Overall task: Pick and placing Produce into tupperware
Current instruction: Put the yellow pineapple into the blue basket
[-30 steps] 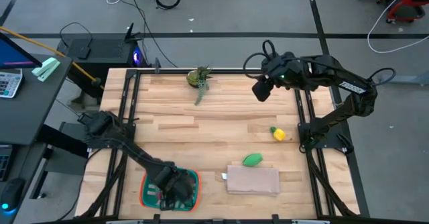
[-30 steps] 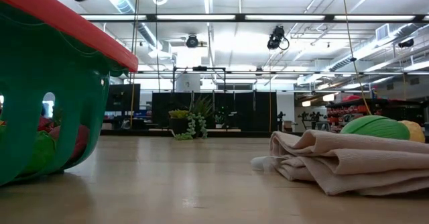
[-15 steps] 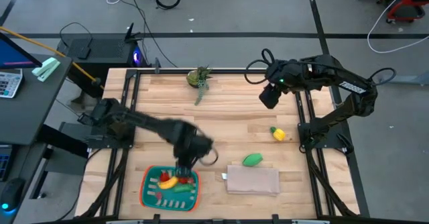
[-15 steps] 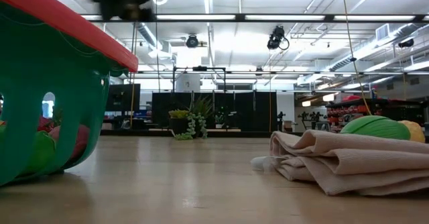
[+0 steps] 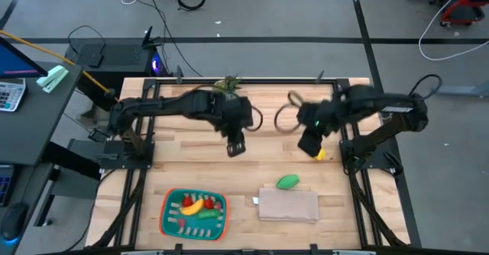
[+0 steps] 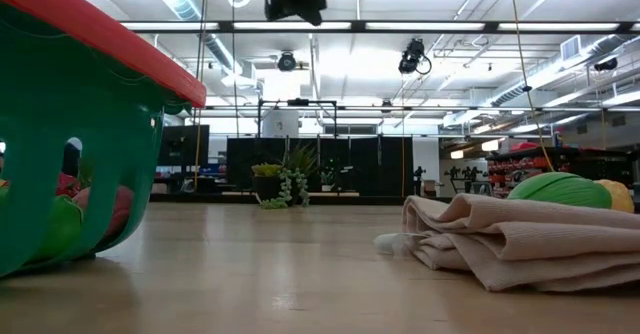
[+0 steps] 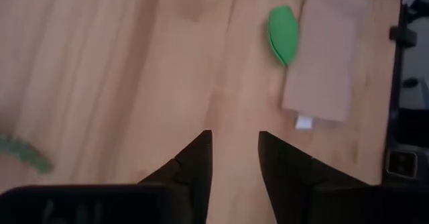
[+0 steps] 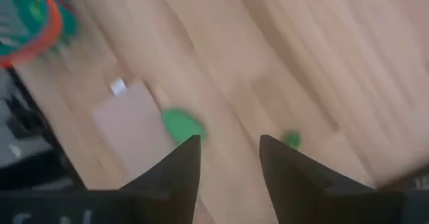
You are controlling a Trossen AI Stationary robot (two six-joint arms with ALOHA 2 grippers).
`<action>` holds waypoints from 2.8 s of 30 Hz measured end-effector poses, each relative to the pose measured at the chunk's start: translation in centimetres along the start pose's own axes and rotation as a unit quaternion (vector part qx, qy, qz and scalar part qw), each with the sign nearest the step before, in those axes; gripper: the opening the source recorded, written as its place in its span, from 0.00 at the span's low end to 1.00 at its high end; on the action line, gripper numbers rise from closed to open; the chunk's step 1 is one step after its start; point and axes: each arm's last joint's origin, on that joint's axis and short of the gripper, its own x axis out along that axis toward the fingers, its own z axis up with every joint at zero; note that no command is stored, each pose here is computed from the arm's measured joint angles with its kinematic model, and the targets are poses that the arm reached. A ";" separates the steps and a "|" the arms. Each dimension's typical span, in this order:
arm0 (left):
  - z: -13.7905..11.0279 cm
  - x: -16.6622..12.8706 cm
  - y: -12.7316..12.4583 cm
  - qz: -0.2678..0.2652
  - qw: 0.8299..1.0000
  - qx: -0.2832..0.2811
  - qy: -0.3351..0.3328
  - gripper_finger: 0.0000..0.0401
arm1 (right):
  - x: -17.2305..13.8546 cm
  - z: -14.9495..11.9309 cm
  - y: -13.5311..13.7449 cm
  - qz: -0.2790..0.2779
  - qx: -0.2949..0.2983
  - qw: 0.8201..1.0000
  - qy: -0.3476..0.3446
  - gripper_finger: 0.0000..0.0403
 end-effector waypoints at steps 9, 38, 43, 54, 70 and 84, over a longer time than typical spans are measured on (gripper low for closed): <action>1.3 -0.3 2.4 0.009 0.999 -0.010 -0.045 0.45 | 7.5 -3.4 0.1 -0.096 0.014 0.987 0.132 0.53; 1.7 -0.4 3.0 0.011 0.998 -0.016 -0.058 0.44 | 20.0 -8.8 -5.2 -0.178 0.046 0.955 0.231 0.78; 1.7 -0.4 3.0 0.011 0.998 -0.017 -0.058 0.43 | 21.3 -8.8 -6.0 -0.160 0.064 0.962 0.213 0.79; 1.7 -0.4 3.0 0.011 0.998 -0.018 -0.058 0.43 | 21.8 -8.1 -6.7 -0.173 0.069 0.965 0.183 0.79; 1.7 -0.3 3.0 0.010 0.998 -0.034 -0.058 0.43 | 21.8 -8.2 -6.6 -0.167 0.057 0.967 0.184 0.79; 1.7 -0.3 3.0 0.010 0.998 -0.034 -0.058 0.43 | 22.9 -8.7 -6.9 -0.151 0.077 0.970 0.174 0.77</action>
